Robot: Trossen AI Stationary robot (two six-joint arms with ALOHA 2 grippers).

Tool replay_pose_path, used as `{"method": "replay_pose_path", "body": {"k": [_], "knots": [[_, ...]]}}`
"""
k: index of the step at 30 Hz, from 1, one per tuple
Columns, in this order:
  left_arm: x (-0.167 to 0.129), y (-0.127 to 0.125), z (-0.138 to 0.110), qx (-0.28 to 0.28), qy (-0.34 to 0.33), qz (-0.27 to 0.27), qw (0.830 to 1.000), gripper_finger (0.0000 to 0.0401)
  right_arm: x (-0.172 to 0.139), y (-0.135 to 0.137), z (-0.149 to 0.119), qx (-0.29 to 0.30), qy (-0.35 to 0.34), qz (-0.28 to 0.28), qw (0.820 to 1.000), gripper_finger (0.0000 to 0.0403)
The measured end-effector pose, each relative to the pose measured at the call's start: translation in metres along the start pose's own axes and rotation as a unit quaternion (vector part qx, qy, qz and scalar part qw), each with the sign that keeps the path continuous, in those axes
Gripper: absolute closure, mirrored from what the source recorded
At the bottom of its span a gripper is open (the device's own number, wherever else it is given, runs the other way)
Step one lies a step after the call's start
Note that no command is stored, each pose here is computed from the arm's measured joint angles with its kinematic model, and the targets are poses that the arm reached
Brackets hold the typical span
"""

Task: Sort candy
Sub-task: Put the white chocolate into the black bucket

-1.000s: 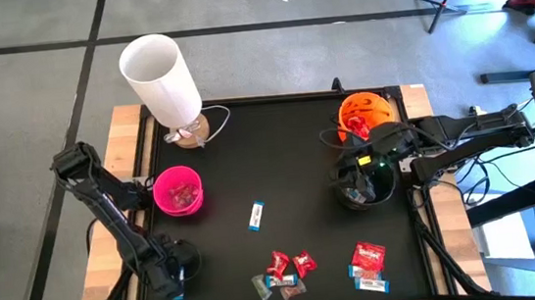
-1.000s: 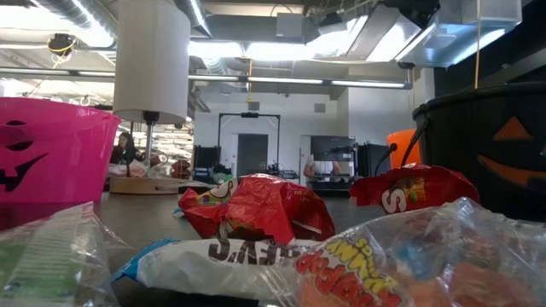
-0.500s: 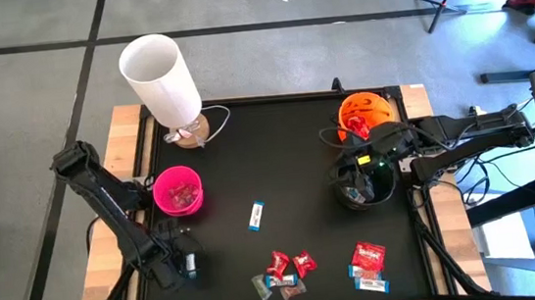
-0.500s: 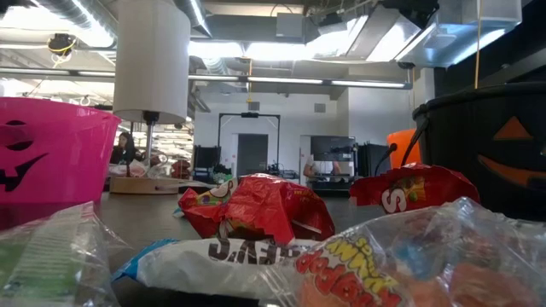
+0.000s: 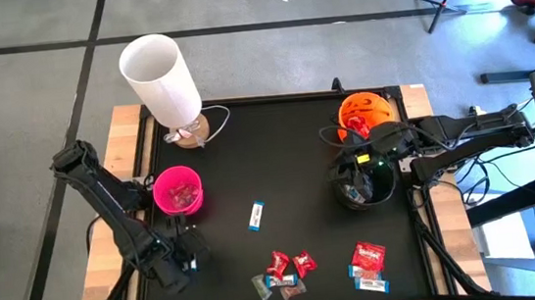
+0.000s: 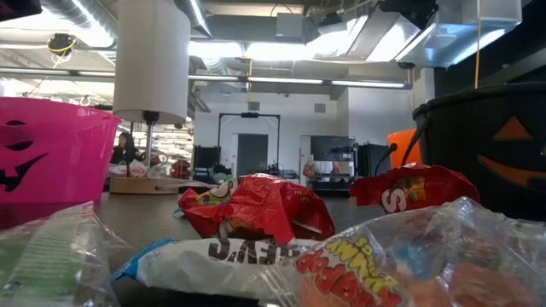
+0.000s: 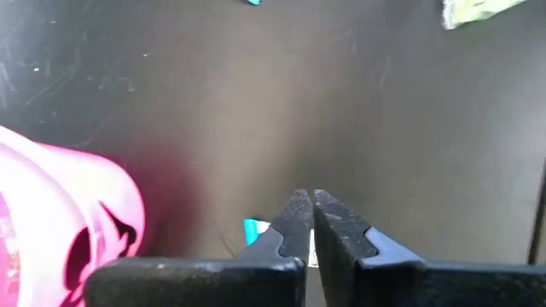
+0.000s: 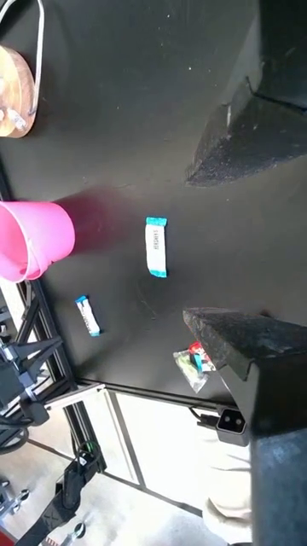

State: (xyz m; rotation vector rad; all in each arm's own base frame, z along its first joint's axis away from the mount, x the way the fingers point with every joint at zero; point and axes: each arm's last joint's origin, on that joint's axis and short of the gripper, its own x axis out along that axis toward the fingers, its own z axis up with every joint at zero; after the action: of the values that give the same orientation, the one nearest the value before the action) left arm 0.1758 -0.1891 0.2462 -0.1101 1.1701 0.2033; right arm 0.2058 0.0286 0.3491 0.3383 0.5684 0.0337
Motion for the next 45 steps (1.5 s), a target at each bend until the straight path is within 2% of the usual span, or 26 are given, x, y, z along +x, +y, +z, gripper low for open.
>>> {"method": "replay_pose_path", "body": {"k": [4, 12, 16, 22, 31, 45], "knots": [[0.0, -0.002, 0.0, -0.003, -0.006, -0.009, 1.0, 0.036, 0.0, 0.0, 0.0, -0.007, 0.0, 0.0, 1.0, 0.0162], [0.0, -0.004, -0.001, -0.012, -0.009, -0.009, 1.0, 0.0263, 0.0, 0.0, 0.0, -0.008, 0.001, 0.0, 1.0, 0.0162], [0.004, -0.014, -0.004, -0.004, -0.012, -0.026, 1.0, 0.0235, 0.0, 0.0, -0.001, -0.008, 0.007, -0.003, 1.0, 0.0162], [0.032, -0.035, -0.026, 0.06, 0.042, 0.014, 0.997, 0.0234, 0.0, -0.001, -0.002, -0.009, 0.01, -0.014, 1.0, 0.0162], [0.074, -0.058, -0.047, 0.094, 0.084, 0.047, 0.991, 0.0234, 0.009, -0.003, -0.003, -0.01, 0.023, -0.031, 0.999, 0.0162], [0.088, -0.062, -0.054, 0.104, 0.111, 0.067, 0.986, 0.0235, 0.034, -0.005, -0.009, -0.011, 0.067, -0.048, 0.997, 0.0162]]}}
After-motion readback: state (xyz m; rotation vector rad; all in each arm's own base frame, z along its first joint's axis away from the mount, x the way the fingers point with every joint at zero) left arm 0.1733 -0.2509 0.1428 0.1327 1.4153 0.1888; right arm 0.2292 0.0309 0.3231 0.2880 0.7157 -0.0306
